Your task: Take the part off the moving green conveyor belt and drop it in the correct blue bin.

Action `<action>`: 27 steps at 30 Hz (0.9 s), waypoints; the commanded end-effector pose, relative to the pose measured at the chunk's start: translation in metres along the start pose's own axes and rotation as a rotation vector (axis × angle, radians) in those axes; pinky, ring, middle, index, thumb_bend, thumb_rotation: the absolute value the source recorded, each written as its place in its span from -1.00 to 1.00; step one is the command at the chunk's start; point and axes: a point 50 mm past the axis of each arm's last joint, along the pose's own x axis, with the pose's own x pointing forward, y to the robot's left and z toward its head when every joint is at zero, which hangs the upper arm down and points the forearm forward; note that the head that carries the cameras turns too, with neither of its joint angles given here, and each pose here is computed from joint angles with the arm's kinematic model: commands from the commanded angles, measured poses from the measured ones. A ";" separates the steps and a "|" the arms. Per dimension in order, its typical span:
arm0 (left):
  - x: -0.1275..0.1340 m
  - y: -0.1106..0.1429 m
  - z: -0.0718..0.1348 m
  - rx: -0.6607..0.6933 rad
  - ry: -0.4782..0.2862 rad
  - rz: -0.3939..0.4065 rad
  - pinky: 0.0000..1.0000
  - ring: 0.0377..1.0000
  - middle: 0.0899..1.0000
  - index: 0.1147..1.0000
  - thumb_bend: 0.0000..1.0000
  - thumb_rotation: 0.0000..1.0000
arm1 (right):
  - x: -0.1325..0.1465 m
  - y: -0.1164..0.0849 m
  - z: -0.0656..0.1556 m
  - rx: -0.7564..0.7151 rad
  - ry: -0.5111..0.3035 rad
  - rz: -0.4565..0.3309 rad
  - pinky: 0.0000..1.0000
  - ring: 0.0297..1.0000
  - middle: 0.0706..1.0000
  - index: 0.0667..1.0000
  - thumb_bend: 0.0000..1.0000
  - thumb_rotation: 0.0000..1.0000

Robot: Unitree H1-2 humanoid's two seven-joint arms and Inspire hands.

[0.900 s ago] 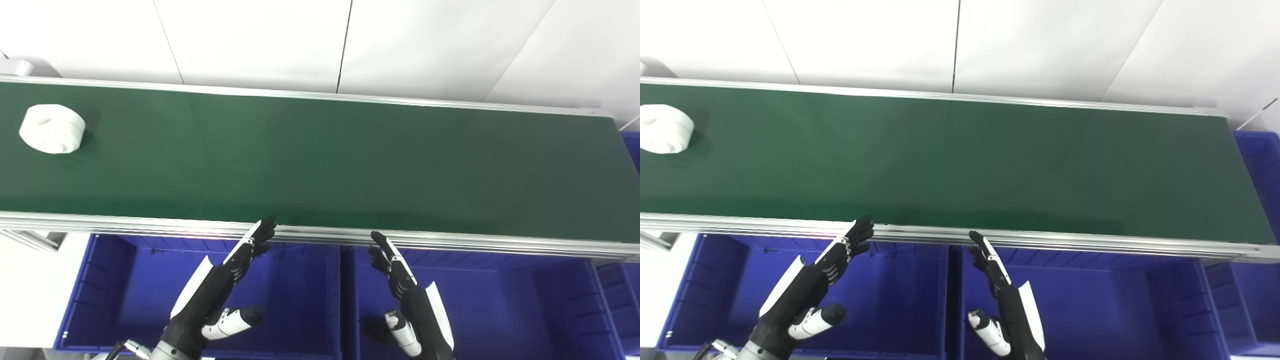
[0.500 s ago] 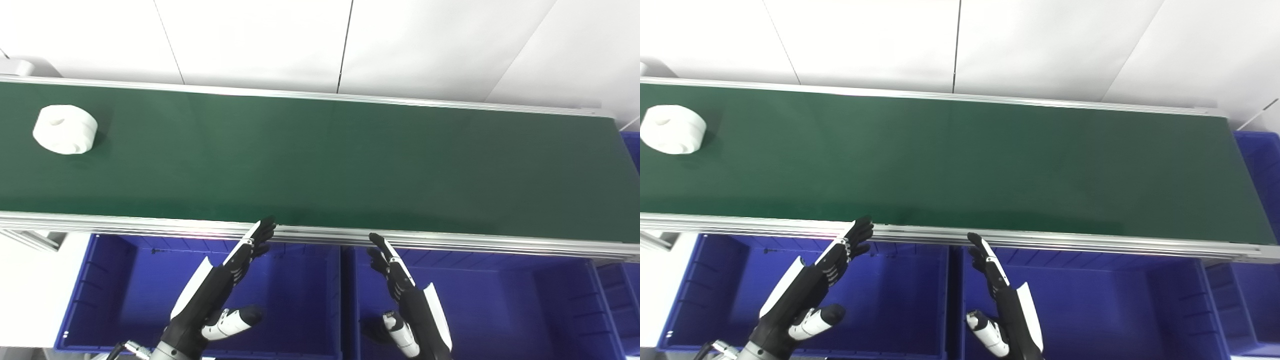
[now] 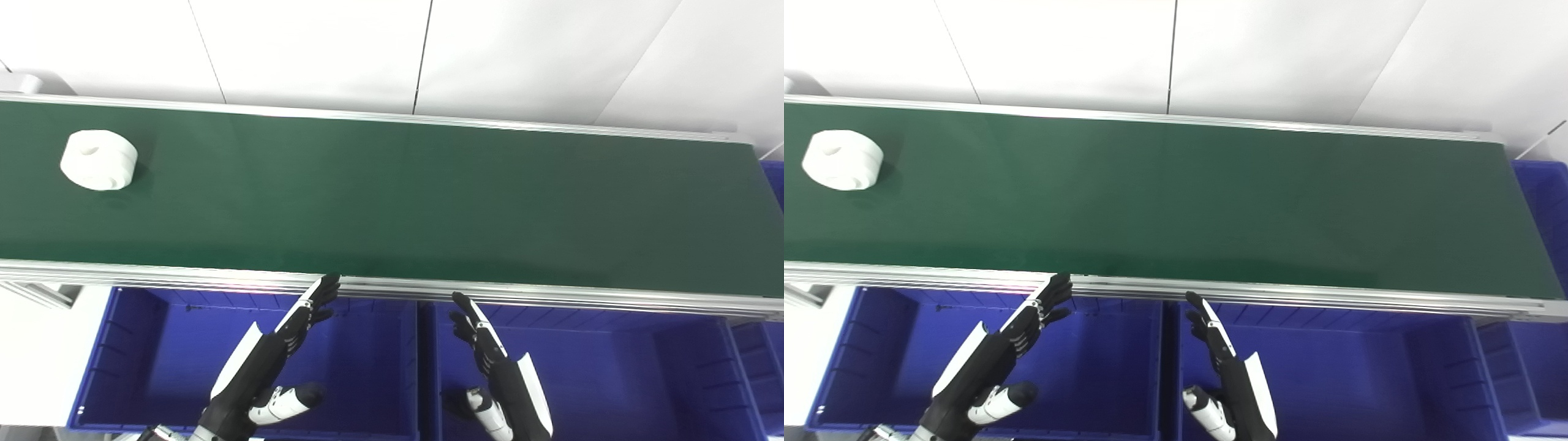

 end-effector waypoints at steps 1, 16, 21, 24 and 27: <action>-0.004 -0.001 0.003 0.012 -0.039 0.008 0.80 0.92 0.95 0.92 0.64 0.70 | -0.004 0.001 0.005 -0.001 -0.058 -0.019 0.77 0.80 0.91 0.89 0.84 1.00; 0.003 -0.014 -0.018 0.001 -0.023 -0.014 0.72 0.89 0.93 0.87 0.65 0.54 | -0.006 -0.009 -0.022 -0.006 -0.072 -0.032 0.87 0.90 0.95 0.92 0.86 1.00; 0.011 -0.022 -0.032 0.005 -0.038 -0.016 0.61 0.82 0.88 0.84 0.64 0.52 | -0.004 -0.018 -0.038 -0.008 -0.053 -0.037 0.82 0.86 0.91 0.89 0.83 1.00; 0.014 -0.026 -0.037 0.005 -0.048 -0.016 0.57 0.81 0.86 0.83 0.64 0.51 | -0.004 -0.022 -0.042 -0.015 -0.045 -0.033 0.87 0.91 0.93 0.88 0.87 1.00; 0.018 -0.029 -0.041 0.017 -0.061 -0.019 0.54 0.78 0.84 0.81 0.64 0.52 | -0.005 -0.027 -0.045 -0.024 -0.037 -0.033 0.92 0.95 0.94 0.89 0.89 1.00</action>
